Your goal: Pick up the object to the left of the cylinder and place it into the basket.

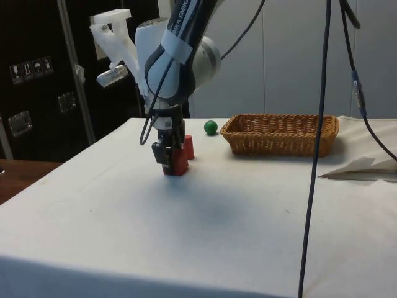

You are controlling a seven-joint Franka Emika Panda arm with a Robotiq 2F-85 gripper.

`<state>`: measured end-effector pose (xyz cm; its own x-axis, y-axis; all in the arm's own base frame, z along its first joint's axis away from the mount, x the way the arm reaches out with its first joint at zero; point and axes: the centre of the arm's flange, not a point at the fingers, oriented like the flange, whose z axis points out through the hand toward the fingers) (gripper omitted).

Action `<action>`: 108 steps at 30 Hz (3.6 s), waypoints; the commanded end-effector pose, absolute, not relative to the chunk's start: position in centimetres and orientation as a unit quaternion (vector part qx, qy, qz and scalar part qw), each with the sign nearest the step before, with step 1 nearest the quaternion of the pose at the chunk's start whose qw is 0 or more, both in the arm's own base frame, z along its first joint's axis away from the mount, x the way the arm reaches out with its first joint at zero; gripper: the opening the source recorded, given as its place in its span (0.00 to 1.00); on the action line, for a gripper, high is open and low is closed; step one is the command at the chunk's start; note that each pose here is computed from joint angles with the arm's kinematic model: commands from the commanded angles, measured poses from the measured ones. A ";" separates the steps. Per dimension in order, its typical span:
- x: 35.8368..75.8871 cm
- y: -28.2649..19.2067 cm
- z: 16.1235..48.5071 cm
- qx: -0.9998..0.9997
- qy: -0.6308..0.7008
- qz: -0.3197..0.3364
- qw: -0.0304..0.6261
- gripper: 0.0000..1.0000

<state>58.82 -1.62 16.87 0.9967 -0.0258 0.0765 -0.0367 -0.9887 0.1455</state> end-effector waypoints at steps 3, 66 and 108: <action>58.7 -1.6 17.1 0.997 -0.016 0.040 0.071 0.01; 55.4 -7.1 27.5 0.997 -0.023 0.065 0.028 0.01; 47.9 -13.3 29.0 0.998 -0.001 0.055 0.013 0.01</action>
<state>48.00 -13.11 29.07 0.9940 -0.0029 0.1089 -0.0044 -0.9999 0.0137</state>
